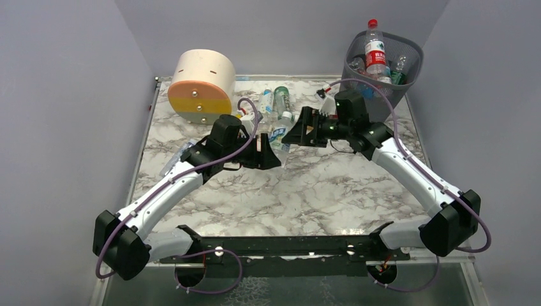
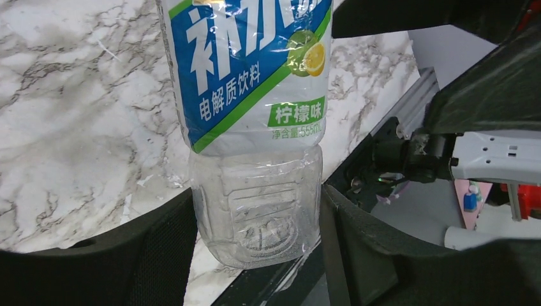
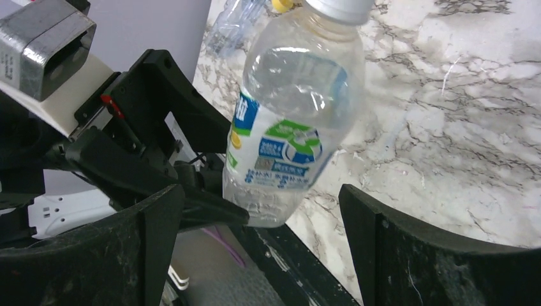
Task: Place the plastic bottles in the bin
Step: Place the plastic bottle in the trash bin.
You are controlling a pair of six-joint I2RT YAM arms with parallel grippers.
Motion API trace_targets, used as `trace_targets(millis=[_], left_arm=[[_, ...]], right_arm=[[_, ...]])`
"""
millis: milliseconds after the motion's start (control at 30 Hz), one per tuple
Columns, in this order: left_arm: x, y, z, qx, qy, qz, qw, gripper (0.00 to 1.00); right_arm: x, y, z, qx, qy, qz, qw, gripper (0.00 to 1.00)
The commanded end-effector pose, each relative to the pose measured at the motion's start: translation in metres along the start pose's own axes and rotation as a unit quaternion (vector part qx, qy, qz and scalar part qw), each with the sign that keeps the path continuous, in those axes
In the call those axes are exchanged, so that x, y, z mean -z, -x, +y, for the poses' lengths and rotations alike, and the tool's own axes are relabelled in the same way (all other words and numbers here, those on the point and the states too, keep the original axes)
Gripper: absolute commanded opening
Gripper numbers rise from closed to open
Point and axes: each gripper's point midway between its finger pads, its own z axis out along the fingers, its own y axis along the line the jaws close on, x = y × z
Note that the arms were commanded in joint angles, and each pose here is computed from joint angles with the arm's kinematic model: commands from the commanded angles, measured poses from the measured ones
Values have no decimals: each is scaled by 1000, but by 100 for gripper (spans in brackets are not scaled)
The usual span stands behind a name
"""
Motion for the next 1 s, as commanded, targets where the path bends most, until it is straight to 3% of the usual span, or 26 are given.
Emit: trace_targets(millis=[0, 433, 500, 600, 800, 867, 967], left_arm=[[6, 9, -30, -13, -50, -21, 998, 51], [15, 8, -51, -25, -77, -33, 996, 50], [15, 8, -52, -28, -77, -35, 996, 50], [14, 8, -49, -29, -70, -35, 997, 52], [15, 12, -43, -29, -50, -47, 997, 72], [22, 17, -49, -33, -54, -55, 997, 97], [44, 28, -65, -39, -67, -79, 994, 99]], right_arm=[[-10, 17, 15, 6, 5, -28, 1000, 94], [-32, 14, 1, 6, -58, -9, 998, 94], [-34, 14, 3, 9, -54, -9, 998, 89], [-33, 16, 8, 12, -54, -13, 998, 73], [-19, 29, 19, 25, -70, -38, 997, 65], [-11, 36, 19, 32, -85, -52, 995, 65], [1, 46, 22, 41, -102, -70, 991, 64]])
